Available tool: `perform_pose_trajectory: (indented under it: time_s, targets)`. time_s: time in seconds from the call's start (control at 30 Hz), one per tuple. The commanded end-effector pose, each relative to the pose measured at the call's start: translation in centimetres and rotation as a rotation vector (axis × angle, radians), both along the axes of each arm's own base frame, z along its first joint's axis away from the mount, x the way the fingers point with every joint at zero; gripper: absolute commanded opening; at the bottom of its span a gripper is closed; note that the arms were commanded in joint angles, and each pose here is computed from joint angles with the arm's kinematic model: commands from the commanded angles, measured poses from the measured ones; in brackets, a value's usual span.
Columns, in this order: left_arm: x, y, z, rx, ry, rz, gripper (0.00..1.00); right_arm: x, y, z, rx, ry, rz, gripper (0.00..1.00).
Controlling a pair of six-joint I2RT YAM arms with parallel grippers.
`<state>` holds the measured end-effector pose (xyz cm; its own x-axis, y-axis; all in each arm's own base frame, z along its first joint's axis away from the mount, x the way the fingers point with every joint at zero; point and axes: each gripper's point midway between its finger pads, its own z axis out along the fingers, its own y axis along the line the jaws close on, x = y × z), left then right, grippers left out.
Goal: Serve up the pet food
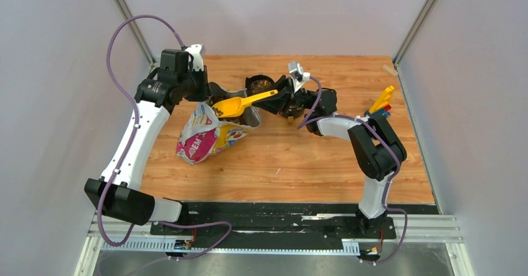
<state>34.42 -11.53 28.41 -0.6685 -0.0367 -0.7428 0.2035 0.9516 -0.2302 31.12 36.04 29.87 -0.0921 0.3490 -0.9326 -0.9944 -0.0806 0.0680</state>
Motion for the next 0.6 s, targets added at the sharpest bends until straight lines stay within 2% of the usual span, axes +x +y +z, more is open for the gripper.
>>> perform_pose_trajectory:
  time_s: [0.0, 0.57]
  targets:
    - [1.2, 0.8, 5.7, -0.012, -0.198, 0.046, 0.0, -0.9, -2.0, 5.5, 0.136, -0.133, -0.05, 0.0]
    - [0.6, 3.2, 6.2, 0.057, -0.224, 0.134, 0.0, -0.7, -3.7, 8.6, 0.164, -0.173, -0.059, 0.0]
